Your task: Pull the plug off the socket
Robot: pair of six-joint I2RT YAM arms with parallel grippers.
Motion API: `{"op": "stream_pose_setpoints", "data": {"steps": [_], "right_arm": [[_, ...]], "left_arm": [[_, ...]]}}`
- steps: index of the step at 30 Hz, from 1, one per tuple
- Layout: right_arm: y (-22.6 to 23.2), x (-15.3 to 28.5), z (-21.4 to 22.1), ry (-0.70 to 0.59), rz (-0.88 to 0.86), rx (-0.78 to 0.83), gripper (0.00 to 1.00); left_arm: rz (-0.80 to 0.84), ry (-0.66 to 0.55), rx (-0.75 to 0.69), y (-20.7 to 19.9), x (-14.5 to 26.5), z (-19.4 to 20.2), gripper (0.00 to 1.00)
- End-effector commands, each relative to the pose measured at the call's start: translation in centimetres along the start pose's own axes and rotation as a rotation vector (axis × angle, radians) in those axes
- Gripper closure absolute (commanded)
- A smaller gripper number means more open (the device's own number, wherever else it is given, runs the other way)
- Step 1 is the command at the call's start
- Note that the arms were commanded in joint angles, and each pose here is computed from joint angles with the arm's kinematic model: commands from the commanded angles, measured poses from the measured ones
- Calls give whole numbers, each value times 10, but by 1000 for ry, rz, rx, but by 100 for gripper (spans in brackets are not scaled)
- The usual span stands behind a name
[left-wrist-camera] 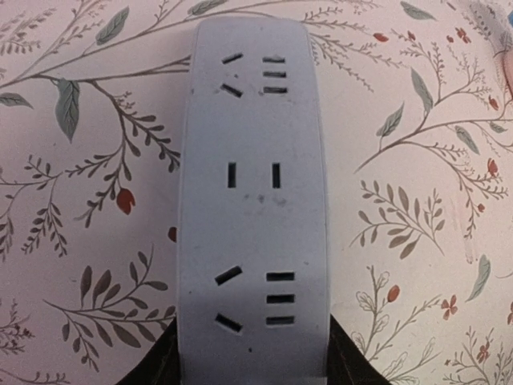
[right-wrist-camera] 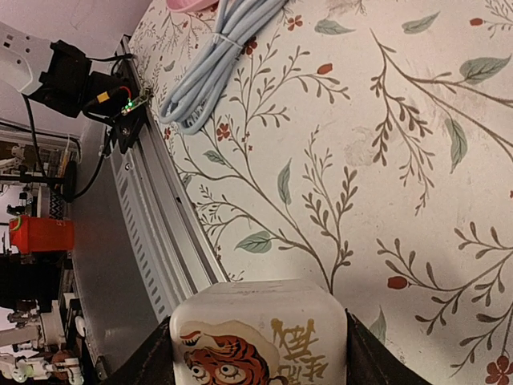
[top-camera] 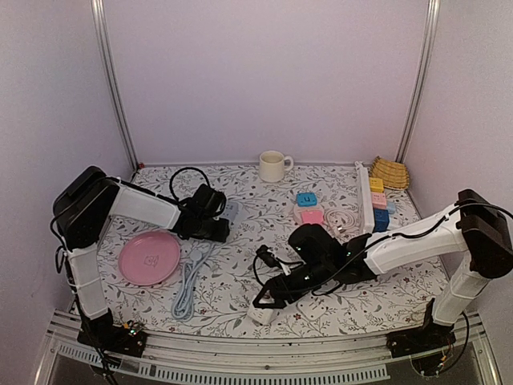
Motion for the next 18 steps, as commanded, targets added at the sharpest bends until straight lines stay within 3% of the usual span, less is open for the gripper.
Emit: {"op": "stream_pose_setpoints", "data": {"steps": [1, 8, 18], "right_arm": [[-11, 5, 4, -5, -9, -38, 35], [-27, 22, 1, -44, 108, -71, 14], [-38, 53, -12, -106, 368, -53, 10]], "left_arm": [[6, 22, -4, 7, -12, -2, 97], [0, 31, 4, 15, -17, -7, 92], [-10, 13, 3, 21, -13, -22, 73]]}}
Point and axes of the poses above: each gripper's point midway between its finger pads, its own x axis back along the fingers, its own y axis along the line the jaws close on, z = x × y, the point moved 8 cm from there along x, back along the fingers
